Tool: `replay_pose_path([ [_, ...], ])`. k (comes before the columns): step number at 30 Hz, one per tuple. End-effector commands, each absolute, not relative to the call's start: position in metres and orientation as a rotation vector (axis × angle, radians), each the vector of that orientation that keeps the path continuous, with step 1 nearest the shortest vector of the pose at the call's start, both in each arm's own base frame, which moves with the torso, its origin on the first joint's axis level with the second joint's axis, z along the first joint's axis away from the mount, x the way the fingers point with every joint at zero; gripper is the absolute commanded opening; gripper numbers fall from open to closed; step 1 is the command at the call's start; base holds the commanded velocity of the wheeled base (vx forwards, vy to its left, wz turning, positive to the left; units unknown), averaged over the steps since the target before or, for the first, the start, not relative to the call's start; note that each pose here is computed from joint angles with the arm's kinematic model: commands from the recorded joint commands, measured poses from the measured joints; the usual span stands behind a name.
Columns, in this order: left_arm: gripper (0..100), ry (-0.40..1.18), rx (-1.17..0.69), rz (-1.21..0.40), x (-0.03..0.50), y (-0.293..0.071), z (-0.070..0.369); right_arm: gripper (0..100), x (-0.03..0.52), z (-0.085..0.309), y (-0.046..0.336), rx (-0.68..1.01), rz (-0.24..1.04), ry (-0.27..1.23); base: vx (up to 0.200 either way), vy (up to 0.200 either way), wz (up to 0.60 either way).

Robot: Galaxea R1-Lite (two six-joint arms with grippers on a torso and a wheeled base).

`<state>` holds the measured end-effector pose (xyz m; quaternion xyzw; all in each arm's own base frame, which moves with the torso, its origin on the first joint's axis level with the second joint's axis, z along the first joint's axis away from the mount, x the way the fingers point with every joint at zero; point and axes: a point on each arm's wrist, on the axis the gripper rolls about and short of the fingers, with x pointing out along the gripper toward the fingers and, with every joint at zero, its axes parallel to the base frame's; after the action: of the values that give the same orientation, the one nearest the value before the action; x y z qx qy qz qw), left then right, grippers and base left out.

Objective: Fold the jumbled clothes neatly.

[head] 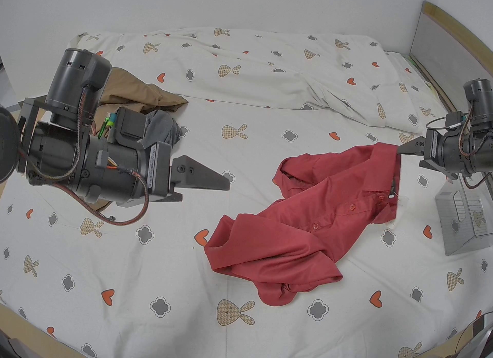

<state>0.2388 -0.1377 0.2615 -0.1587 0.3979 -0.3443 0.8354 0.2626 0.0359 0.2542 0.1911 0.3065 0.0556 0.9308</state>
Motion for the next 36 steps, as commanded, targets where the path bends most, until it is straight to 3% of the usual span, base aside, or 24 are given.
replay_pose_path([
  [1,100,0.867,-0.353,-0.697,0.26,-0.125,0.241,100,0.277,0.239,0.031,0.371,0.057,0.67,0.0,0.0,0.0],
  [9,100,0.87,-0.337,-0.688,0.269,-0.123,0.221,100,0.259,0.244,0.026,0.364,0.045,0.647,0.0,0.0,0.0],
  [13,100,0.881,-0.337,-0.692,0.273,-0.126,0.213,100,0.254,0.225,0.031,0.361,0.065,0.721,0.0,0.0,0.0],
  [20,100,0.97,-0.327,-0.732,0.281,-0.136,0.188,100,0.256,0.173,0.075,0.321,0.264,0.966,0.0,0.0,0.0],
  [28,100,1.01,-0.198,-0.788,0.258,-0.159,0.175,100,0.252,0.155,0.133,0.228,0.447,1.009,0.0,0.0,0.0],
  [36,100,0.985,-0.144,-0.78,0.255,-0.164,0.169,100,0.249,0.126,0.158,0.157,0.485,1.113,0.0,0.0,0.0],
])
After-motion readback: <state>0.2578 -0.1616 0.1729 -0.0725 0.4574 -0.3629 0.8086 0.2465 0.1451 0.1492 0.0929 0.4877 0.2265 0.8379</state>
